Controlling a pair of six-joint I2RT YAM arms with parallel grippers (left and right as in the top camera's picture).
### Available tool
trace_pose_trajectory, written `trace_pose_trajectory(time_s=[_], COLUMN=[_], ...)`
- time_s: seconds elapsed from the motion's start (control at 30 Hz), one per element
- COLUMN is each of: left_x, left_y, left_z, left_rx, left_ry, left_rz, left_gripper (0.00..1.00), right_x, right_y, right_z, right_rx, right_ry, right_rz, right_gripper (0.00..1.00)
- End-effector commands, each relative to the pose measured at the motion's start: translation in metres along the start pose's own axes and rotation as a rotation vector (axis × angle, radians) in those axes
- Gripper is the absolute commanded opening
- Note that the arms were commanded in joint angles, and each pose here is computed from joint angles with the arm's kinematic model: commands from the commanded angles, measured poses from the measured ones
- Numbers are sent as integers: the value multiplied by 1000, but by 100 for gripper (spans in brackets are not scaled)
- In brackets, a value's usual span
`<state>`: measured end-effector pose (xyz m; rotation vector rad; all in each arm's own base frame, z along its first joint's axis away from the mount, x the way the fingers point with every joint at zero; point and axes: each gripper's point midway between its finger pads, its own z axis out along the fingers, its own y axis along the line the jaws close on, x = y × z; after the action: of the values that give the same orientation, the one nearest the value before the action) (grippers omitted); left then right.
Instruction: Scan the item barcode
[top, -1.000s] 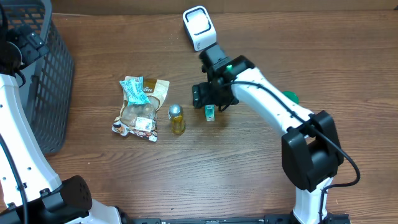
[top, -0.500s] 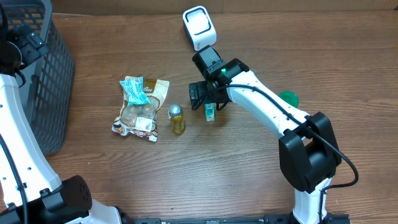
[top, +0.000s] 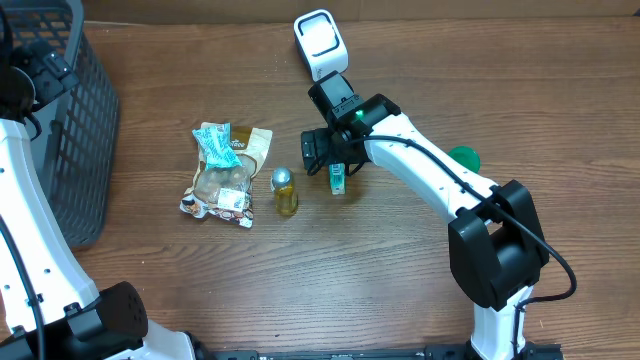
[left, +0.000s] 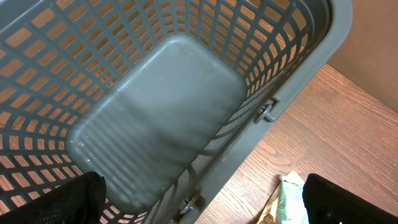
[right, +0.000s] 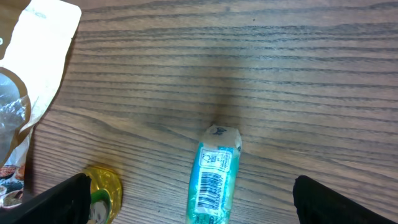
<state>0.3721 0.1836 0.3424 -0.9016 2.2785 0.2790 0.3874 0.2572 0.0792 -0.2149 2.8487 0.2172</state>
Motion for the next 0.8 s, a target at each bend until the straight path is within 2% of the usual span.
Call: trace_pose_trajectory(time_s=[0.0, 0.1, 0.63, 0.77], left_x=[-3, -3, -3, -3], left_y=[1, 1, 1, 1], left_z=[0, 0, 0, 0], left_rx=[-2, -2, -2, -2], left_ry=[-8, -8, -8, -8], left_rz=[14, 14, 14, 14], left_gripper=[100, 100, 99, 99], right_x=[-11, -8, 26, 29], right_y=[6, 5, -11, -12], right_z=[-15, -11, 38, 47], right_rx=[-38, -38, -22, -31], right_ry=[-42, -41, -6, -23], right_rz=[10, 9, 83, 83], right_gripper=[97, 92, 80, 66])
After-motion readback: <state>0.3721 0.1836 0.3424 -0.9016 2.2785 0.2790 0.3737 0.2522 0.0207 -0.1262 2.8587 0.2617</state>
